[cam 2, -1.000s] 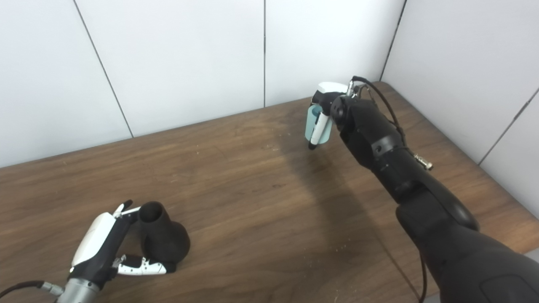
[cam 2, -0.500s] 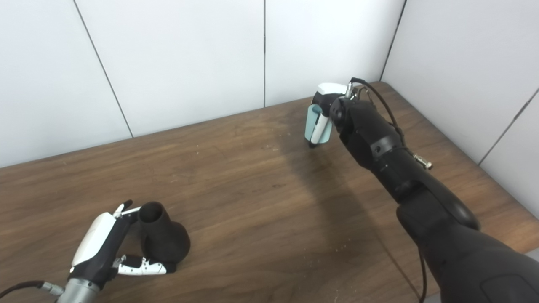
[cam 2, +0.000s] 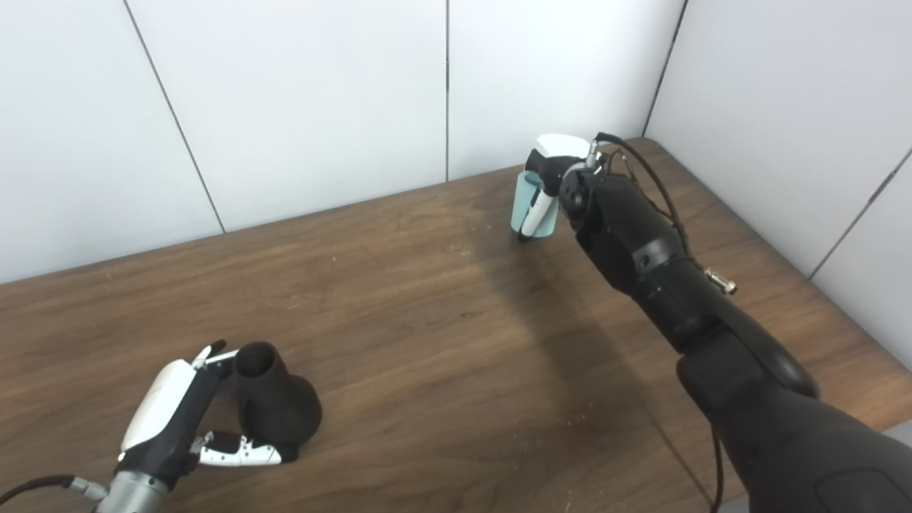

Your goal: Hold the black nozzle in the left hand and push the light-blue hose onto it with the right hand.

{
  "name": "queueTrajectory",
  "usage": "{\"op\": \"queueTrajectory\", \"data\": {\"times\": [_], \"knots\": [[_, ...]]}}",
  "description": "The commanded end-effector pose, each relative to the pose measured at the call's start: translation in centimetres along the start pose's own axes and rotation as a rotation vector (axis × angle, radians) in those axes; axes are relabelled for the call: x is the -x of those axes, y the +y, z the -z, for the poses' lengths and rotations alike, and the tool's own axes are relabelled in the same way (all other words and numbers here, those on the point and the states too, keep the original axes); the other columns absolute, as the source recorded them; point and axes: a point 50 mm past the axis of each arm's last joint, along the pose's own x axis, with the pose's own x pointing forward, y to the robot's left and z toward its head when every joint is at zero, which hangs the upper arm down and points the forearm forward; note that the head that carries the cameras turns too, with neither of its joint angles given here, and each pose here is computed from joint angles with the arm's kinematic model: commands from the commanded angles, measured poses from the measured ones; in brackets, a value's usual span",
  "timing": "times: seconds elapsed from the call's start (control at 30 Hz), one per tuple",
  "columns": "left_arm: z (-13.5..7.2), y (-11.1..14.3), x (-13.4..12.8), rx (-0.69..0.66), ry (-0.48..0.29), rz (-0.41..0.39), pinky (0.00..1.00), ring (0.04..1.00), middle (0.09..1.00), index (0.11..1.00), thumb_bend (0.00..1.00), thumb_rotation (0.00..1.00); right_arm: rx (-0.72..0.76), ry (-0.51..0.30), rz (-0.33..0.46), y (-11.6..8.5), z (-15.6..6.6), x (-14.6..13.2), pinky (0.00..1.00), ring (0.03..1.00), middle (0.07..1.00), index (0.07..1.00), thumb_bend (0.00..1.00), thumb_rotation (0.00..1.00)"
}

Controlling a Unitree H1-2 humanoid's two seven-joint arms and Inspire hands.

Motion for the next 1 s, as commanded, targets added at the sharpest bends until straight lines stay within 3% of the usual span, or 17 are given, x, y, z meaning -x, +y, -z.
{"op": "queueTrajectory", "data": {"times": [0.0,0.37,0.67,0.97], "knots": [[1.4,-2.7,1.5,-0.001,0.079,0.161,0.98,0.680,0.502,0.474,0.52,0.00,0.020,-0.034,0.138,-3.8,-0.1,0.2,0.32,0.418,0.502,0.484,0.50,0.00],[0.9,-2.9,1.4,-0.004,0.080,0.160,0.98,0.680,0.504,0.472,0.52,0.00,0.003,-0.115,0.187,-5.6,-2.2,2.7,0.31,0.425,0.505,0.488,0.50,0.00],[-0.3,-3.8,0.9,-0.006,0.091,0.168,0.98,0.680,0.514,0.464,0.52,0.00,-0.036,-0.299,0.207,-5.4,-5.0,8.1,0.30,0.428,0.524,0.515,0.50,0.00],[-1.9,-4.6,0.4,-0.017,0.113,0.175,0.98,0.684,0.525,0.457,0.52,0.00,-0.118,-0.483,0.152,-5.2,-6.9,13.4,0.31,0.422,0.503,0.493,0.50,0.00]]}}
